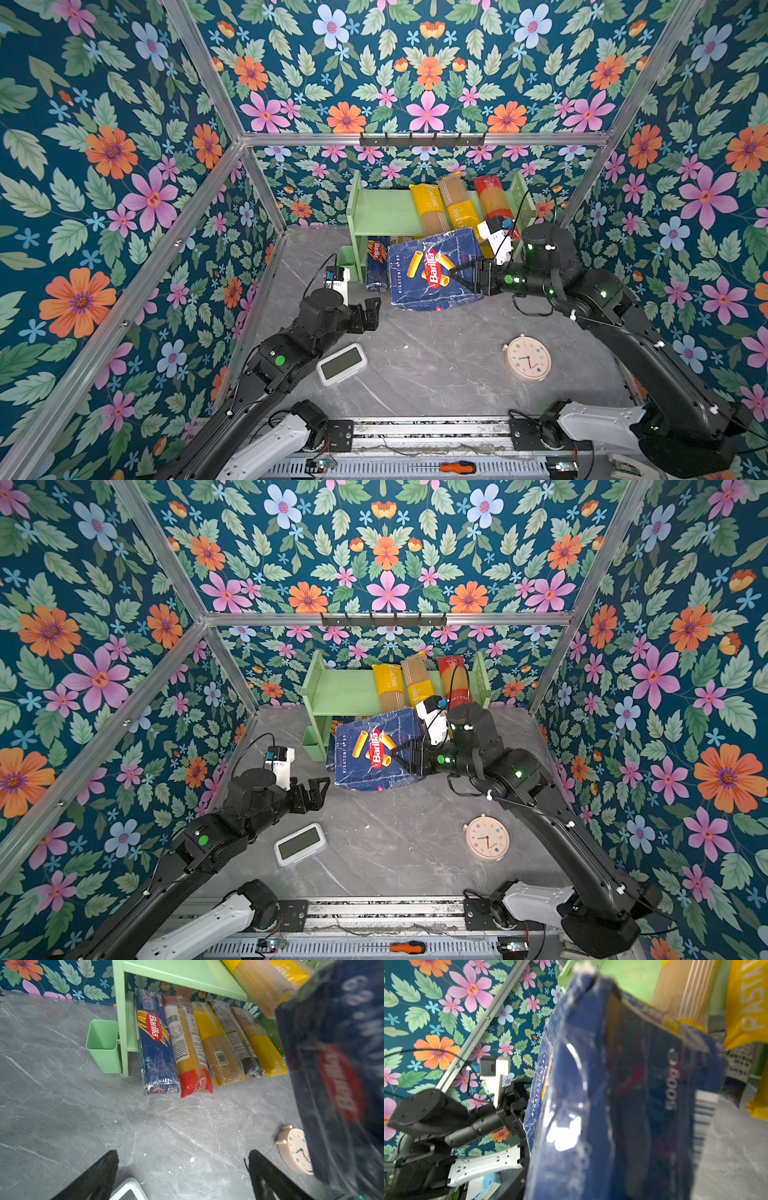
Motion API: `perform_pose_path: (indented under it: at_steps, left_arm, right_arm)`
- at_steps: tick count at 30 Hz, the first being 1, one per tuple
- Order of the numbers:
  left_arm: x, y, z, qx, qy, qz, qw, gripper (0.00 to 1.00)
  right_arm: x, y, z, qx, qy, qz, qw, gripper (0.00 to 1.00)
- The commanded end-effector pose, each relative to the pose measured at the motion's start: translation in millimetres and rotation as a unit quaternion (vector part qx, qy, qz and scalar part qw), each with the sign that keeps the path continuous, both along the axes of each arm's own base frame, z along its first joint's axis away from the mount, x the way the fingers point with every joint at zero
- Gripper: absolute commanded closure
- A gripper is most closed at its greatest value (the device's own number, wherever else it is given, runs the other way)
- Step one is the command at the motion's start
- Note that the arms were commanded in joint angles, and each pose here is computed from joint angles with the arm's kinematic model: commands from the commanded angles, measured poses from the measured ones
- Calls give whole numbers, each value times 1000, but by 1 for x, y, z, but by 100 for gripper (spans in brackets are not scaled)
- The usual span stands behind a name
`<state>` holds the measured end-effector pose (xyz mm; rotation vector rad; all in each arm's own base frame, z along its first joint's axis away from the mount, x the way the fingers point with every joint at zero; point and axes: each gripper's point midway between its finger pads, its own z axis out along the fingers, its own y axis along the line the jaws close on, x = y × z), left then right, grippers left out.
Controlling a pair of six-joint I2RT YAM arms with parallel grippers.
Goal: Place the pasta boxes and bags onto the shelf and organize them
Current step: 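Lift the box with the right gripper while the left gripper withdraws, then lower the rigatoni box flat onto the top tier with the right gripper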
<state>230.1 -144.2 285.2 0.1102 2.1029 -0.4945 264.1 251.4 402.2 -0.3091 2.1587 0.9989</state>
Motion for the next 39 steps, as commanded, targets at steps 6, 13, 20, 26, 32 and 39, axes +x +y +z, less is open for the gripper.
perform_pose_path:
  at_steps: [6, 13, 20, 26, 32, 39]
  left_arm:
    - [0, 11, 11, 19, -15, 14, 1000, 0]
    - [2, 13, 17, 25, -23, 21, 999, 0]
    - [3, 17, 14, 31, -23, 29, 999, 0]
    - [3, 21, 14, 36, -25, 37, 998, 0]
    - [5, 19, 12, 37, -24, 38, 998, 0]
    - [8, 17, 8, 39, -21, 38, 998, 0]
  right_arm:
    - [79, 29, 53, 32, -82, 0, 996, 55]
    - [147, 59, 57, 30, -83, -2, 996, 55]
    - [207, 66, 39, 43, -68, -32, 996, 55]
    - [236, 77, 11, 61, -46, -42, 996, 55]
    - [253, 87, -11, 67, -29, -45, 996, 53]
    - [256, 89, -27, 57, -13, -43, 997, 34]
